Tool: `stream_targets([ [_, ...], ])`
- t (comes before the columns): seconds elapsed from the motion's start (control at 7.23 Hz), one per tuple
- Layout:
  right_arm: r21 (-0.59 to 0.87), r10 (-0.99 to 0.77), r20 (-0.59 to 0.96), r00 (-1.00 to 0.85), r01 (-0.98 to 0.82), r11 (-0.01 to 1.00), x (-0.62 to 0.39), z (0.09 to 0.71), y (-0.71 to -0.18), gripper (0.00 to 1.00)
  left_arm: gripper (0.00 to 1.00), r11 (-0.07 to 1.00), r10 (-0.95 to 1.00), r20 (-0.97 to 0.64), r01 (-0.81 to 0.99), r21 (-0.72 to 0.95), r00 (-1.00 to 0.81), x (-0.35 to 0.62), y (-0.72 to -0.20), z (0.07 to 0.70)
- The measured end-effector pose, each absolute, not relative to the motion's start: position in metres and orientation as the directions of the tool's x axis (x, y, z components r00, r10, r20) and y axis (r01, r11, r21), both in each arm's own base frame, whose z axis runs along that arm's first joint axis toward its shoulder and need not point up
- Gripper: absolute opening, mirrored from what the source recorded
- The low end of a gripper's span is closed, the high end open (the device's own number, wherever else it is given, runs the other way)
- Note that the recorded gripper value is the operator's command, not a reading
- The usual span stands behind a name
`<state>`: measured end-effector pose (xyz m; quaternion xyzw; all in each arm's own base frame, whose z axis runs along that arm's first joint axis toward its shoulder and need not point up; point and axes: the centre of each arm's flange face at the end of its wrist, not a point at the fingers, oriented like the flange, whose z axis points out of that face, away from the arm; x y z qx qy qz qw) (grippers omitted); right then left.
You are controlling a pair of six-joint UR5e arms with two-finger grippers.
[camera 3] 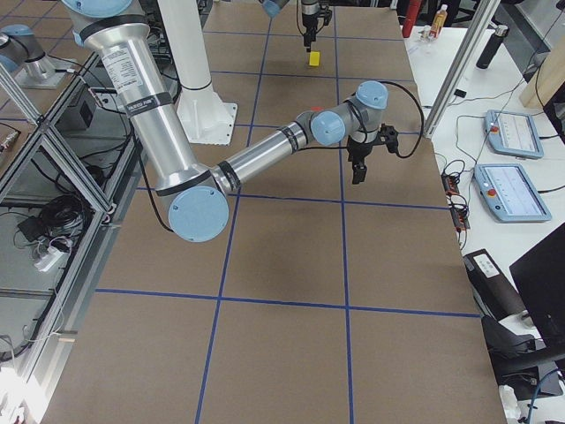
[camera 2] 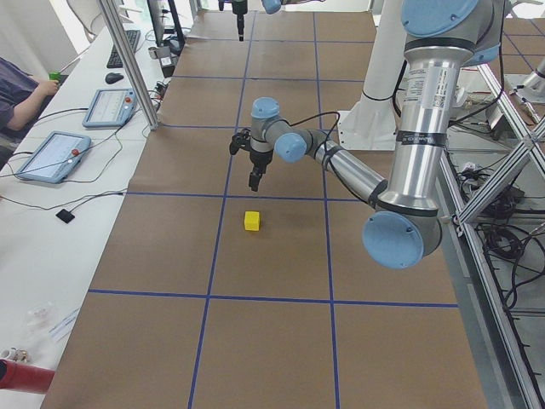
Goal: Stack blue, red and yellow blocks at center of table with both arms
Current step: 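Move the left gripper to the yellow cube and grasp it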
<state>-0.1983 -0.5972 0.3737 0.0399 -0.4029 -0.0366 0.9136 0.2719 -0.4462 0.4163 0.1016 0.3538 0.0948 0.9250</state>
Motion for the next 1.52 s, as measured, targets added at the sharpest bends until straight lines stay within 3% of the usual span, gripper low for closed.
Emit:
stream_targets([
  [0.55,0.104,-0.1,0.735,0.671,0.034,0.994,-0.199,0.371,-0.597,1.0,1.0,0.974,0.199,-0.612,-0.083,0.212,0.765,0.274,-0.455,0.479],
  [1.52,0.104,-0.103,0.733,0.673,0.04,0.994,-0.204,0.372,-0.596,1.0,1.0,0.979,0.184,-0.595,-0.091,0.183,0.782,0.295,-0.478,0.52],
])
